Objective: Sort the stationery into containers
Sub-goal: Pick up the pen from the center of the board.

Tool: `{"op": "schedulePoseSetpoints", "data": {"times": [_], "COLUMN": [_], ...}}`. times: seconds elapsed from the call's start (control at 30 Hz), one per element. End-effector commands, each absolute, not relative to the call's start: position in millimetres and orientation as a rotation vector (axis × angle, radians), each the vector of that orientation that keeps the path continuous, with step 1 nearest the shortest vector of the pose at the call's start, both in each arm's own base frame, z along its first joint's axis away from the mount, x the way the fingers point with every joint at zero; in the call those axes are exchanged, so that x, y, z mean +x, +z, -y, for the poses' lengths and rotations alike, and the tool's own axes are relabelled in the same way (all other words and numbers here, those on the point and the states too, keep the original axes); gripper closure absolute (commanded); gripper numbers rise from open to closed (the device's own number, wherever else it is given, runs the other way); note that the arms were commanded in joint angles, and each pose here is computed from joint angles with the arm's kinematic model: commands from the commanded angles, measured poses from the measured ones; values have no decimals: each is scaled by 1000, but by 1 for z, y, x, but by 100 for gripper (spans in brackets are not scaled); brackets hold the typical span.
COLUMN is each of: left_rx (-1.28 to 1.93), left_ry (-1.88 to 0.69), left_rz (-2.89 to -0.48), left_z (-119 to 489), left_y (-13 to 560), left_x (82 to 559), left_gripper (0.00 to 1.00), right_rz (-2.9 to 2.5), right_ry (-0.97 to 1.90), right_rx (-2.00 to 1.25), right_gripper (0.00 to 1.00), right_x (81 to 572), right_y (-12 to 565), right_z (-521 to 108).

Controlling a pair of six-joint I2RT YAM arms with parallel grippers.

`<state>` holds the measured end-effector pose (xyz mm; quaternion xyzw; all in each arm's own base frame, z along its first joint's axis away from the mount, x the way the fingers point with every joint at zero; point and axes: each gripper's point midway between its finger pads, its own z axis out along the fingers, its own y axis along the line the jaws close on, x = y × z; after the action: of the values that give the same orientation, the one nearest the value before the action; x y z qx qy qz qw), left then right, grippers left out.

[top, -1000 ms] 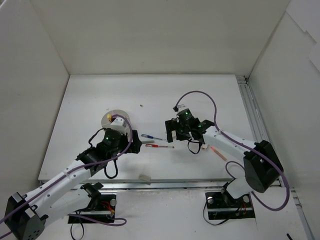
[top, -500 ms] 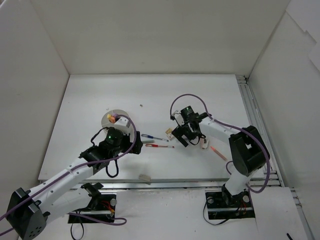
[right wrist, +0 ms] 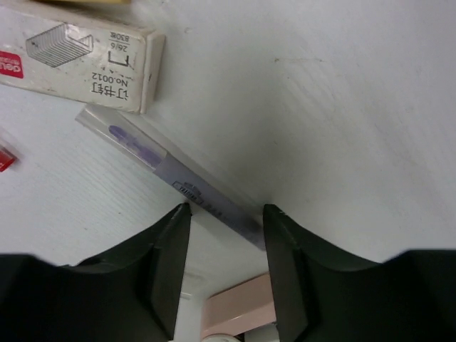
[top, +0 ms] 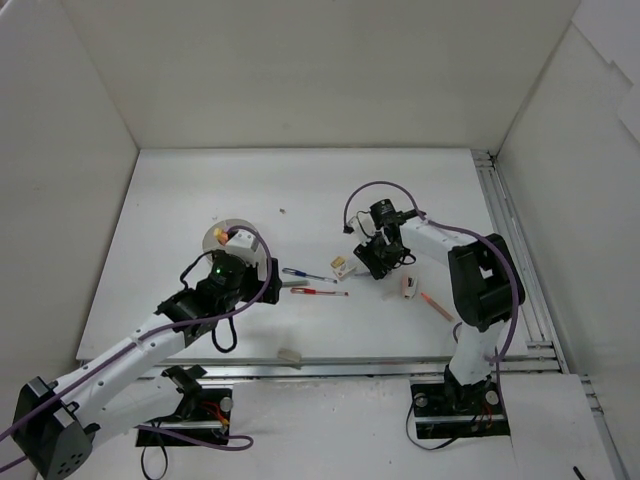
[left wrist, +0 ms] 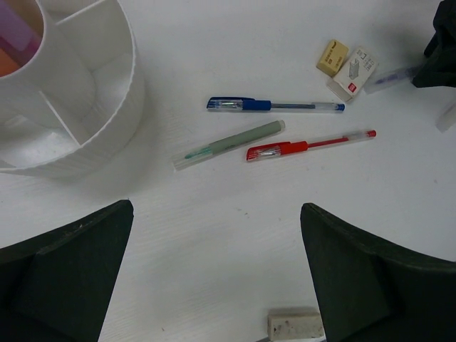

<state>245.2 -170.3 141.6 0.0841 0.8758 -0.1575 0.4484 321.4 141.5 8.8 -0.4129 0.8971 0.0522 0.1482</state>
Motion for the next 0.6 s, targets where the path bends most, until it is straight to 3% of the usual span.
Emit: {"op": "schedulePoseSetpoints", "data": {"times": [0.0, 0.03, 0.23, 0.37, 0.57], "left_rx": [181, 183, 175, 178, 167], "left_ry": [-384, -381, -366, -366, -406], "left_rz": [-2089, -2087, -2059, -2048, -2019], "left_z": [173, 172, 169, 168, 175], "left_y": [172, 172, 181, 185, 202], "left_x": [258, 258, 260, 260, 264], "left_gripper": [1, 1, 1, 1, 1], "right_rz": [-2581, -2582, -2610, -2578, -2430], "right_ry": [290, 309, 337, 355, 353], "right_rx": [-1237, -1239, -1250, -1265, -1255], "right_gripper": [64, 72, 92, 100, 100], "right_x": [319, 319, 318, 315, 318], "right_y": [15, 15, 12, 25, 70], "right_z": [-149, -151, -151, -155, -174]}}
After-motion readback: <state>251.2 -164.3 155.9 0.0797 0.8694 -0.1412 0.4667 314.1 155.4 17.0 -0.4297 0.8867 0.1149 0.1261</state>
